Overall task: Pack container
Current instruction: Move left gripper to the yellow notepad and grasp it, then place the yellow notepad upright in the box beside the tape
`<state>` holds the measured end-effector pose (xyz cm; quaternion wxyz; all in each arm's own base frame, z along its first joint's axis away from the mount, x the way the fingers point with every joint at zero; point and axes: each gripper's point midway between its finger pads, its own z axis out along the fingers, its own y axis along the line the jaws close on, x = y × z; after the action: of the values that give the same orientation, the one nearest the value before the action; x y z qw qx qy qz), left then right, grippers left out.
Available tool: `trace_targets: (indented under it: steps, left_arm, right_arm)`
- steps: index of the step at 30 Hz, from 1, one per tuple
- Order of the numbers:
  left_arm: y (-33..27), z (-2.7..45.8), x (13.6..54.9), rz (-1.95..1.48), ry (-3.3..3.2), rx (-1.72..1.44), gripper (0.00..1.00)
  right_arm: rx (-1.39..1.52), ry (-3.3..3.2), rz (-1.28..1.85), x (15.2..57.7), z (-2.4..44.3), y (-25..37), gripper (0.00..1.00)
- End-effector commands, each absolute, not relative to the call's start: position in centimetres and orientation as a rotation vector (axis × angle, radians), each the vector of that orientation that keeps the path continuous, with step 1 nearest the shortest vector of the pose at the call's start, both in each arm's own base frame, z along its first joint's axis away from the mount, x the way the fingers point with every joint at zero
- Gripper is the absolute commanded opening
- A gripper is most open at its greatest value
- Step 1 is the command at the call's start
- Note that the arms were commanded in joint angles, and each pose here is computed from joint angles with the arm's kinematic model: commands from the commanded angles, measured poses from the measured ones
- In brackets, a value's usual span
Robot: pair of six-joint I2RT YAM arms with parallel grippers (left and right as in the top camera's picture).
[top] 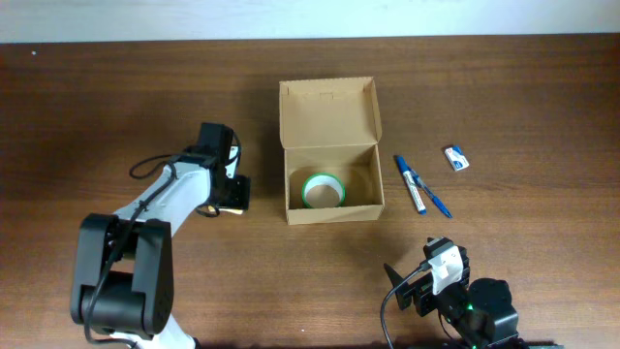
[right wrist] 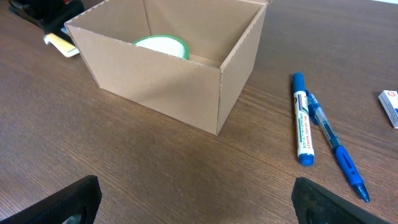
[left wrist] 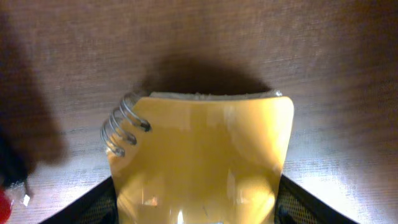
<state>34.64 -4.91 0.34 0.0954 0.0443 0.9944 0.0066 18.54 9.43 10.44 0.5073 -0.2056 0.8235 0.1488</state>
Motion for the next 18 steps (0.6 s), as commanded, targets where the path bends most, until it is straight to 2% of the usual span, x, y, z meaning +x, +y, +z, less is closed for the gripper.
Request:
trace_targets:
  steps: [1, 5, 11, 14, 18]
  left_arm:
    - [-5.2, 5.0, 37.4, 0.016, 2.832, 0.121, 0.70]
    - [-6.4, 10.7, 38.6, -0.011, 2.714, 0.145, 0.70]
    - [-14.5, 20.7, 37.7, -0.130, 2.522, 0.344, 0.70]
    - [-18.8, 22.6, 36.5, -0.230, 2.485, 0.346, 0.70]
    - [-24.6, 21.1, 34.5, -0.354, 2.531, 0.295, 0.70]
  right_arm:
    - [-0.512, 1.979, 0.367, 18.4, 10.3, 9.7, 0.99]
    - [-0.513, 1.979, 0.368, 18.4, 10.3, 9.7, 0.99]
    - [-0.512, 1.979, 0.367, 18.4, 10.3, 9.7, 0.99]
    - [-0.512, 1.979, 0.367, 18.4, 10.3, 9.7, 0.99]
    - [-0.512, 1.979, 0.367, 18.4, 10.3, 9.7, 0.99]
